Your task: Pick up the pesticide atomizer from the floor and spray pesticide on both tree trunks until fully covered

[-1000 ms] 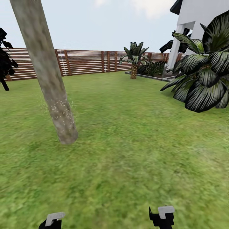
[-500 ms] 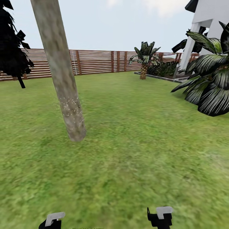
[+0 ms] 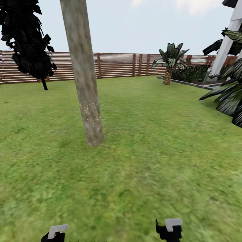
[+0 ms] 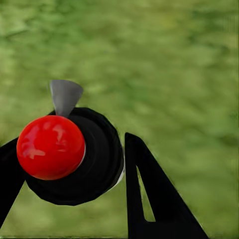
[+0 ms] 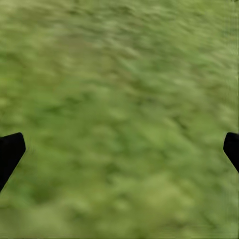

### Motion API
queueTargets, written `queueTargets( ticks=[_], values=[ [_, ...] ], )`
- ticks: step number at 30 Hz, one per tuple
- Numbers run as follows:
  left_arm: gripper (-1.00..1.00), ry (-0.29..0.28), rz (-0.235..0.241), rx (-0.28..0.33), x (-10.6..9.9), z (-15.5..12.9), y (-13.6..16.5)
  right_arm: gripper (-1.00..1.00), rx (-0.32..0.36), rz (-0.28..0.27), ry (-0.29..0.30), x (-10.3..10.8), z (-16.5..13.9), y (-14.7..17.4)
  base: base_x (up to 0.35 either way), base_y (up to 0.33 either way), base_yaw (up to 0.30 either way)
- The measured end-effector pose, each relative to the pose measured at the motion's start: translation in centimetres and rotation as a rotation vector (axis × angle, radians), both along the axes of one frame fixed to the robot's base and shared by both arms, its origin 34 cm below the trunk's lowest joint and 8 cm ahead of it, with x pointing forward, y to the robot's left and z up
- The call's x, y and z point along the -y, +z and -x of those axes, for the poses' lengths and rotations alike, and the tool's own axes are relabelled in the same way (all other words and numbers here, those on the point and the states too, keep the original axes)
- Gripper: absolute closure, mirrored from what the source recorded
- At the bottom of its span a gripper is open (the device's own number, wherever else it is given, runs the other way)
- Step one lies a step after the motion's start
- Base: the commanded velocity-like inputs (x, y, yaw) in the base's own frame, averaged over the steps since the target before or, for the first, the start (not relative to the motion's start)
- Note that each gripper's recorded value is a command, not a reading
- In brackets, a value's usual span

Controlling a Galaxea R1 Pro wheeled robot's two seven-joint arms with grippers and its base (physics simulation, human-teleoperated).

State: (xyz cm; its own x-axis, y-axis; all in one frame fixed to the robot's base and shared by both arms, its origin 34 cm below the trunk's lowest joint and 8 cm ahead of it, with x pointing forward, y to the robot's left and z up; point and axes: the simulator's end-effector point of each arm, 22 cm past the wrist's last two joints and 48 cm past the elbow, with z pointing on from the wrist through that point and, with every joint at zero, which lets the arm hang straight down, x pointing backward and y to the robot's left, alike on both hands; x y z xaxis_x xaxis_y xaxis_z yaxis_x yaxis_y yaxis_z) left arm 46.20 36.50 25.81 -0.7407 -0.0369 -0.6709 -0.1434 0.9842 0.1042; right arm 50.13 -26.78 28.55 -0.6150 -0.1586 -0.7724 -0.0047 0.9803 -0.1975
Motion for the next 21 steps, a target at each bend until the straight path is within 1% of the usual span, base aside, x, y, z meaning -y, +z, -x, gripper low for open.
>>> queueTargets(
  ticks=[21],
  values=[
    [1.00, 0.000, 0.000, -0.001, 0.00, 0.03, -0.02, -1.00, 0.000, 0.000, 0.000, 0.01, 0.01, 0.00, 0.000, 0.000, 0.282]
  ],
)
